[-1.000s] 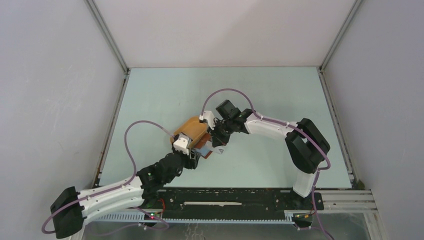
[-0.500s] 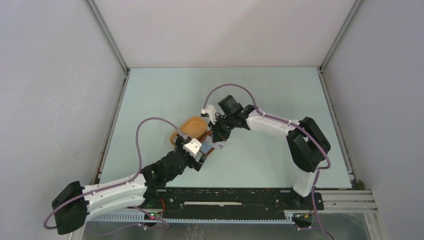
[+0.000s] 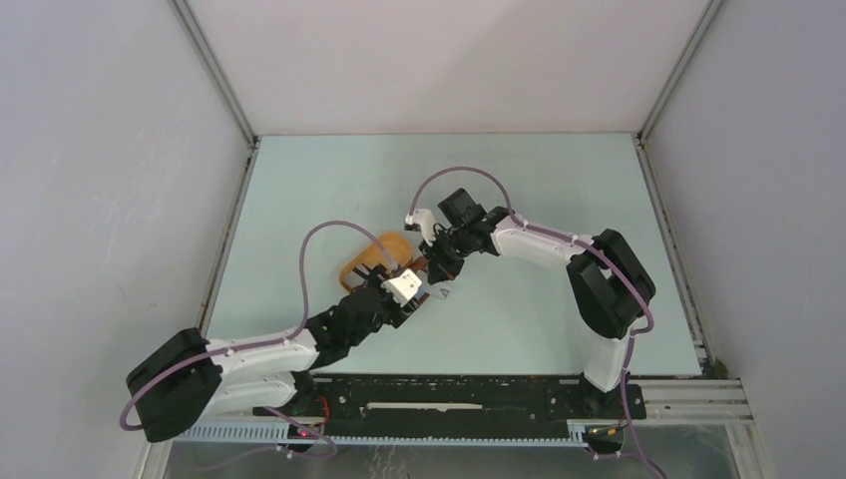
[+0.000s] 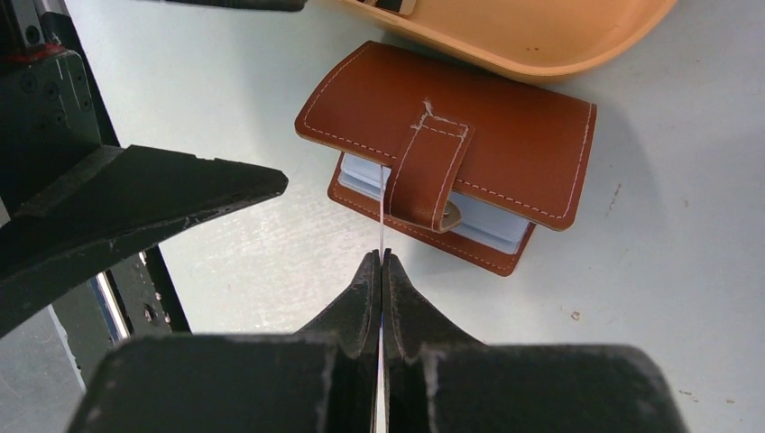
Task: Put the credit cards into the card holder
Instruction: Insert the credit card into the card holder.
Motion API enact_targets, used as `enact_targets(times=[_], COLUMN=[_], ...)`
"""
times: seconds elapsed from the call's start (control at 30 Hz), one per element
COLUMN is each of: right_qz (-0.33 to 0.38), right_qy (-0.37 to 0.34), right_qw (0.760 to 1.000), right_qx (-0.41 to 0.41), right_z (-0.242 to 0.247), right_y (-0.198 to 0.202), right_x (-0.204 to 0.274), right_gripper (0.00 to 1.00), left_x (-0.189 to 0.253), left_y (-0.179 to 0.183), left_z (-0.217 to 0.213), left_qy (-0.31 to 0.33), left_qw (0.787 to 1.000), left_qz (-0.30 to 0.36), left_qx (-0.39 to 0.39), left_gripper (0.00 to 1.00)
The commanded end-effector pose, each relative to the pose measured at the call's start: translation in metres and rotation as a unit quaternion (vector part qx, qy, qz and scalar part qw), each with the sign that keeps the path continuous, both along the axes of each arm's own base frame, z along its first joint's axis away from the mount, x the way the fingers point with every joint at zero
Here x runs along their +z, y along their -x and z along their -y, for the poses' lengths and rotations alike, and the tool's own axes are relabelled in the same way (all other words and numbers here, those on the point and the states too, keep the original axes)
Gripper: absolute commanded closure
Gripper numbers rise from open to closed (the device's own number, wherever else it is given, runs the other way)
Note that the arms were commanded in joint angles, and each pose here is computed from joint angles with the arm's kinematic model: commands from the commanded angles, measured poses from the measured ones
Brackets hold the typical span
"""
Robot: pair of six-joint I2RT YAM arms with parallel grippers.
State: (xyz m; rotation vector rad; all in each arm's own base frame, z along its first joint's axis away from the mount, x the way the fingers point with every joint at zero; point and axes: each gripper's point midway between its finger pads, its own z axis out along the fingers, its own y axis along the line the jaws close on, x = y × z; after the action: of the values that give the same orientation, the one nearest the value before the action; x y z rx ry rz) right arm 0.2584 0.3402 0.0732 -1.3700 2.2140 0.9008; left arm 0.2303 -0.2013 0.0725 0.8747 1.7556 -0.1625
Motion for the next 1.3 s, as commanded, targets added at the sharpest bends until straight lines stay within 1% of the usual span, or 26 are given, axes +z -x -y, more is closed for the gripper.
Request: enact_targets(times=[0.0,0.1,0.23,0.27,0.33,0.43,0.53,0.6,0.63,0.77,0.9,1.03,1.1,1.27], right_qz=[0.007,0.004,-0.002,-0.004,-0.007,-0.011,-0.012,-0.010,-0.006,0.017,0.074,0.125,0.158,0.245], right_qy=[-0.019,-0.016,-0.016,-0.016,-0.017,-0.019,-0.018,-0.018,-0.018,-0.021,-0.007,0.004,0.005,0.017], right_qw=[1.000,1.000,1.000,1.000,1.000,1.000,0.999,0.999,1.000,0.999,0.997,0.992,0.985,0.960], right_qx=[-0.011,-0.012,-0.014,-0.016,-0.019,-0.022,-0.024,-0.024,-0.025,-0.026,-0.008,0.032,0.072,0.131], right_z=[-0.005,-0.004,-0.003,-0.002,-0.001,0.001,0.004,0.006,0.008,0.019,0.033,0.051,0.062,0.104], right_y=[-0.012,-0.012,-0.013,-0.013,-0.014,-0.016,-0.017,-0.018,-0.019,-0.024,-0.028,-0.026,-0.020,-0.006], right_x=[0.017,0.015,0.014,0.014,0.014,0.015,0.015,0.017,0.019,0.026,0.026,0.034,0.040,0.046], right_gripper=[1.00,1.00,1.00,1.00,1.00,1.00,1.00,1.00,1.00,1.00,1.00,1.00,1.00,1.00], left_x=[0.041,0.038,0.027,0.025,0.022,0.021,0.020,0.020,0.021,0.028,0.037,0.039,0.040,0.037], left_y=[-0.024,-0.030,-0.037,-0.038,-0.040,-0.042,-0.044,-0.043,-0.042,-0.035,-0.023,-0.006,0.002,0.014], left_z=[0.022,0.025,0.030,0.031,0.032,0.034,0.036,0.039,0.040,0.048,0.067,0.096,0.111,0.141], left_qy=[0.016,0.002,-0.019,-0.022,-0.026,-0.031,-0.037,-0.040,-0.041,-0.022,0.029,0.073,0.090,0.121], left_qw=[0.998,0.999,0.999,0.999,0.999,0.998,0.998,0.998,0.998,0.997,0.993,0.981,0.973,0.952], left_qz=[0.053,0.053,0.044,0.043,0.043,0.047,0.048,0.049,0.050,0.052,0.030,-0.014,-0.035,-0.080], left_qx=[-0.004,0.001,0.002,0.002,0.004,0.002,-0.003,-0.014,-0.020,-0.053,-0.107,-0.179,-0.210,-0.271], left_gripper=[0.26,0.33,0.35,0.37,0.50,0.63,0.80,0.95,0.99,1.00,1.00,1.00,1.00,1.00])
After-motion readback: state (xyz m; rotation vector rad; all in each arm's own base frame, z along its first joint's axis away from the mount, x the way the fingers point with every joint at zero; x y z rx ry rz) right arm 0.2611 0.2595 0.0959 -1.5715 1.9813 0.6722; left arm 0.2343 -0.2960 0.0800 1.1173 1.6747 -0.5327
